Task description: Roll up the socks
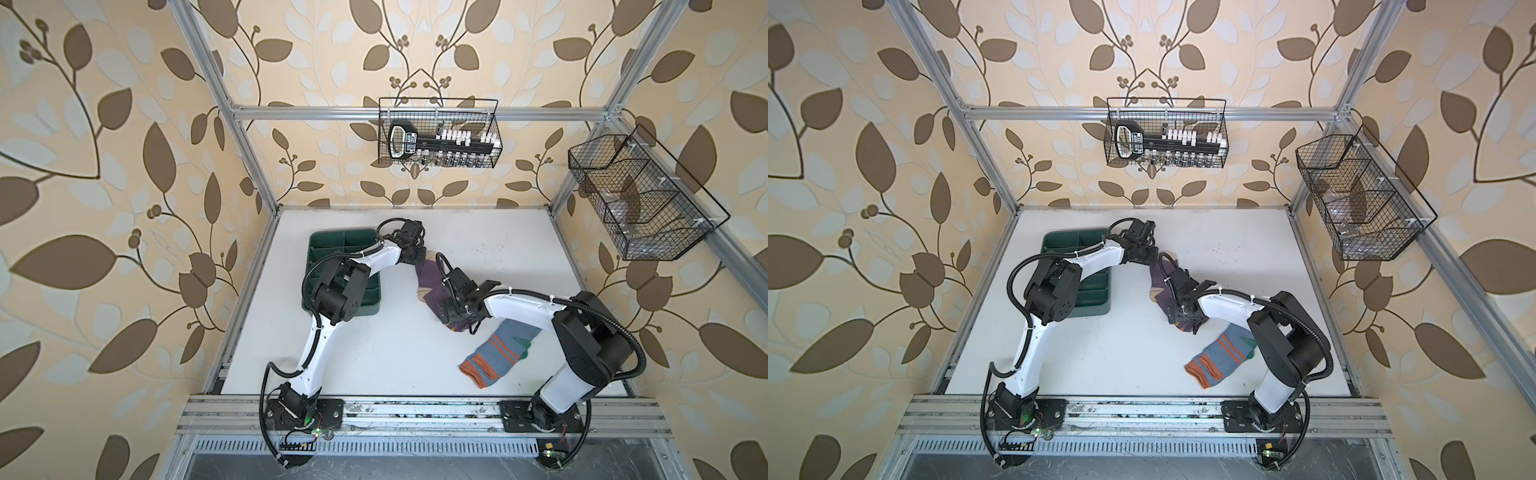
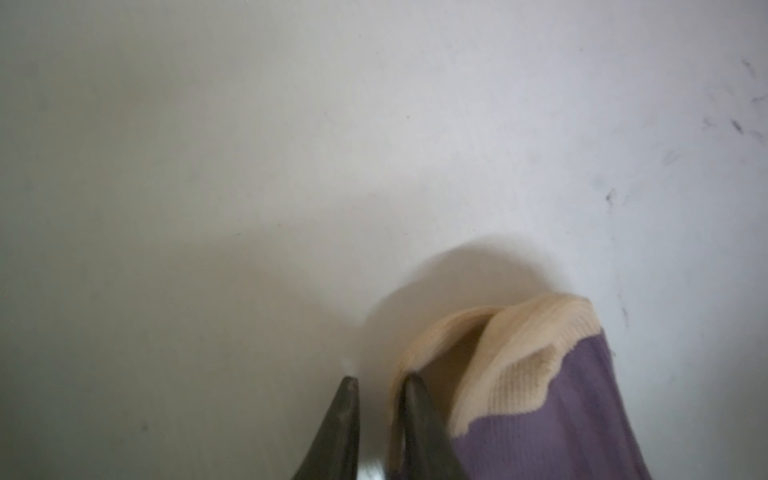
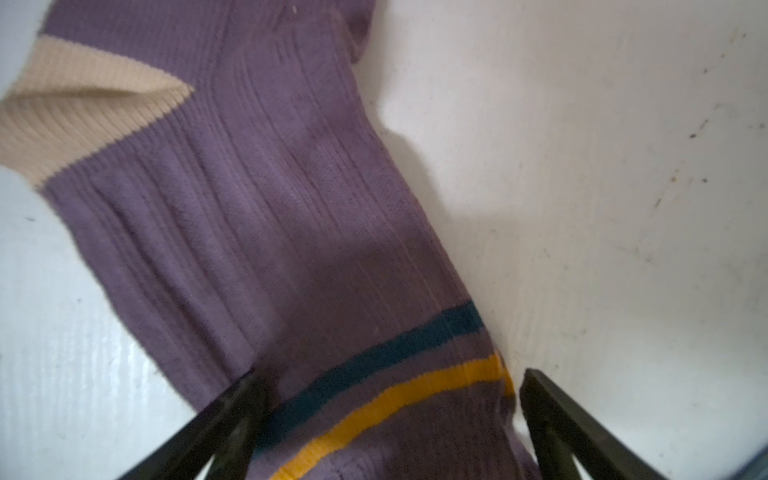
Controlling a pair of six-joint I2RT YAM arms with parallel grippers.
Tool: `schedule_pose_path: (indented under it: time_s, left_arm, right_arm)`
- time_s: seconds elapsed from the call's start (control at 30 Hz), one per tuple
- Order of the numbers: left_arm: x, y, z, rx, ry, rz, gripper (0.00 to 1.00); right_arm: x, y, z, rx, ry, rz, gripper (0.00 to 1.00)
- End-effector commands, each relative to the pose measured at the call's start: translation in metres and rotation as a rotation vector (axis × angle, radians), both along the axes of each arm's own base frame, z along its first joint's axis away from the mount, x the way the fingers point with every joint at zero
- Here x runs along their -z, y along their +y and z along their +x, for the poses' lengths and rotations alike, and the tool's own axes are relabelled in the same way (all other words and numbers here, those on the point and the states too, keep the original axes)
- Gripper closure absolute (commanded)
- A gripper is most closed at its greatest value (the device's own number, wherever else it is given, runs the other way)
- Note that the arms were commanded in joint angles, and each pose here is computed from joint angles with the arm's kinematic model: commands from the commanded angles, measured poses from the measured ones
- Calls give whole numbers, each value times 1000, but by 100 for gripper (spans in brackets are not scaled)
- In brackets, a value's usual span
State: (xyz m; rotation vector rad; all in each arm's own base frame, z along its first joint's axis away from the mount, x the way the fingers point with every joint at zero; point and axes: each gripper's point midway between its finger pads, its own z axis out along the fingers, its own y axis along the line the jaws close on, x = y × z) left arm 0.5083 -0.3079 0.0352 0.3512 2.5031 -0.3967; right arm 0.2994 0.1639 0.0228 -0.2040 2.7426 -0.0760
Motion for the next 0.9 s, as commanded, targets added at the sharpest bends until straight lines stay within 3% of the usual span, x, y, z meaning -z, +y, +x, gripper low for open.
schedule_pose_path:
  time_s: [0.0,0.07,0.2,0.53,0.73,0.87]
  left_arm:
    - [1,-2,1,5,11,3,82]
    - [3,-2,1,5,17,0,85]
    - [3,-3,-1,1,22,-8,100]
    - [-17,3,0,7,-31,11,100]
    - [-19,1,2,7,-28,5,100]
    - [-22,6,2,-10,-44,22,100]
  right_arm:
    - [1,-6,-10,-22,44,-36,3]
    - [0,-7,-10,-21,43,-40,3]
    - [2,-8,-10,-14,49,-45,3]
    - [-39,-15,-6,62,-2,149,1]
    - [-30,-22,-10,104,32,138,3]
    - [-29,-33,-18,225,58,128,12]
